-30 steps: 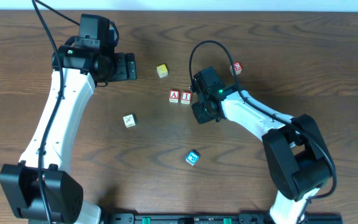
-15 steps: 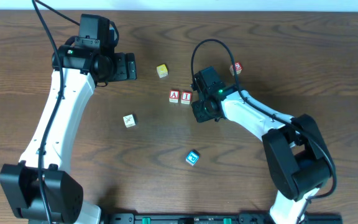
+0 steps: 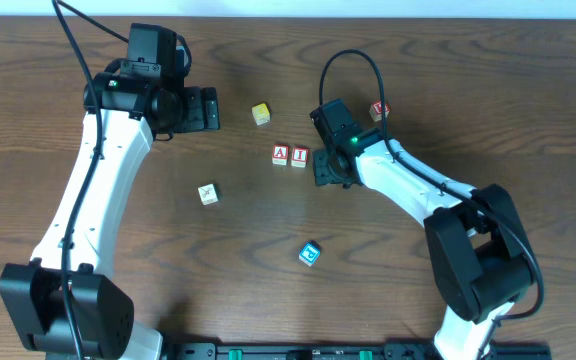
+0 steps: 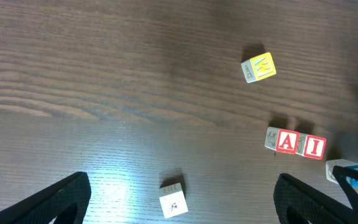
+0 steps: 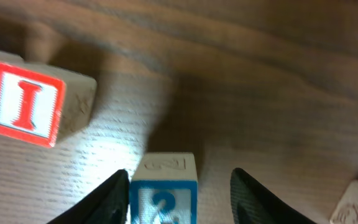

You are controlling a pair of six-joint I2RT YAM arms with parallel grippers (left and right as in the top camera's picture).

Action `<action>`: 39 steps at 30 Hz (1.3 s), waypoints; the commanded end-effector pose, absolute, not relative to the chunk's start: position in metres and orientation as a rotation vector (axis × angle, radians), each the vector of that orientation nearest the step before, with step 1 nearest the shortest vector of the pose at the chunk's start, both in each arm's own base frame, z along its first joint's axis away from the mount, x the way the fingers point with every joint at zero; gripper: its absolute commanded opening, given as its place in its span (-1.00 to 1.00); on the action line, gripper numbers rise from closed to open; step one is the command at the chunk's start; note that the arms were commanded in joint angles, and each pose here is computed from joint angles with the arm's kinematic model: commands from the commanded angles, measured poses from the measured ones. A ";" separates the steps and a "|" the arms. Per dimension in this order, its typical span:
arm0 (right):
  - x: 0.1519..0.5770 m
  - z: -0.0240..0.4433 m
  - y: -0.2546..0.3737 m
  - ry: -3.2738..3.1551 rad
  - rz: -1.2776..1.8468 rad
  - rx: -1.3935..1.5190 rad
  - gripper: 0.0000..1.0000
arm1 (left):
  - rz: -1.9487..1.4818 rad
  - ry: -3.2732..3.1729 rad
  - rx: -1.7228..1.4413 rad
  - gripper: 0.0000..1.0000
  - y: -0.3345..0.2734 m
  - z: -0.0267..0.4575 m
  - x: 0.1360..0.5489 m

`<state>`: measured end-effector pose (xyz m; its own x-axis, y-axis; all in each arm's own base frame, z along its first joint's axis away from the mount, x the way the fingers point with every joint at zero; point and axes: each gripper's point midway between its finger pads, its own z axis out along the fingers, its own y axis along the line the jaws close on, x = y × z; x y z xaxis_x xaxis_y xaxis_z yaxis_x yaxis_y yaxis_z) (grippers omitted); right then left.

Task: Spell out Ai2
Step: 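Carry the 2 block toward the right of the I block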

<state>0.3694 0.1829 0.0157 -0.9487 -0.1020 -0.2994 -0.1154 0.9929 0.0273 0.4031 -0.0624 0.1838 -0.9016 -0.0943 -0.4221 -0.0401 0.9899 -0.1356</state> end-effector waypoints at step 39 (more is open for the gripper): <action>0.397 0.027 0.202 2.723 0.199 0.133 -0.45 | -0.199 2.685 -0.075 0.91 -0.066 0.188 0.405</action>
<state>0.3929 0.1972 0.0257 -0.9206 0.0882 -0.3805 0.0346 0.9888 0.1454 0.4027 -0.0656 0.1840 -0.9032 -0.0939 -0.4189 -0.0322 0.9878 -0.1521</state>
